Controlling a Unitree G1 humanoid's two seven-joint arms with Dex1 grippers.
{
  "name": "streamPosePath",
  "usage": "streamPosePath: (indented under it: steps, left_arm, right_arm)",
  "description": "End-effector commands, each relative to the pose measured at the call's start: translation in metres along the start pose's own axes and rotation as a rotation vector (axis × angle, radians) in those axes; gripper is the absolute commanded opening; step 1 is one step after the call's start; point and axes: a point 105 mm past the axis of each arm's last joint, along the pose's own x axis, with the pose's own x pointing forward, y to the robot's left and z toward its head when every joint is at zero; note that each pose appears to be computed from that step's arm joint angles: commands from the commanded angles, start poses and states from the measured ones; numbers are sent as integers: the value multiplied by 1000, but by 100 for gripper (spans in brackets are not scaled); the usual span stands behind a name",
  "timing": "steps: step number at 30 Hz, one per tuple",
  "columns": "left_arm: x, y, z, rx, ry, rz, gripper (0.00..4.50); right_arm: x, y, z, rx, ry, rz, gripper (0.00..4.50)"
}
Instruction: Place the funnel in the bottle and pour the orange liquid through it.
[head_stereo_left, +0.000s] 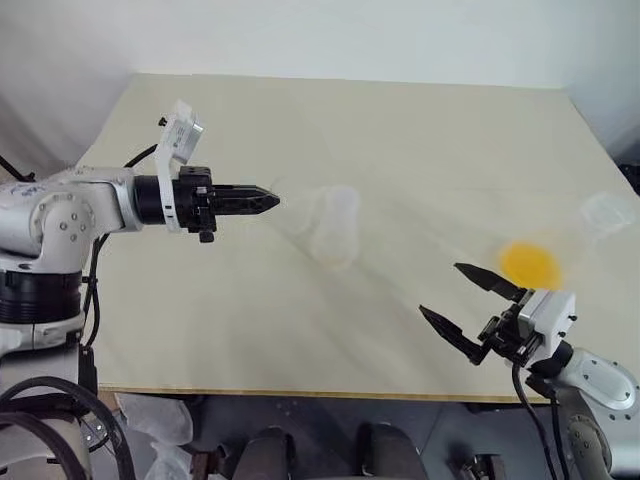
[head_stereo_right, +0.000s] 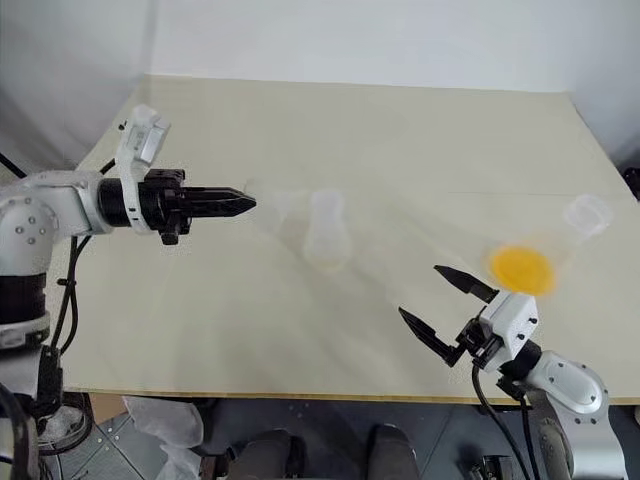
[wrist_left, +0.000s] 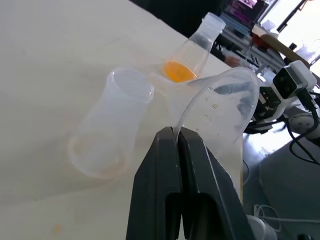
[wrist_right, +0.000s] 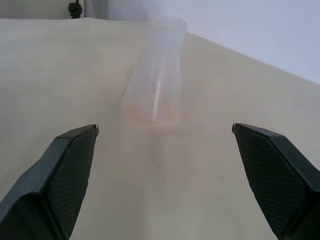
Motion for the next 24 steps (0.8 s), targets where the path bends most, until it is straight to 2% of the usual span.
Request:
streamPosePath:
  steps: [1,7,16,24]
  left_arm:
    - [6,8,14,-34,27,49,2]
    - [16,14,19,-65,73,76,2]
    - [16,5,23,-114,92,-1,2]
    - [15,16,29,-79,93,39,2]
  right_arm:
    - [4,3,14,-43,-57,-18,450]
    - [8,7,13,-40,-66,-25,450]
    - [12,12,10,-26,-72,-29,450]
    - [15,13,12,-31,-93,-38,450]
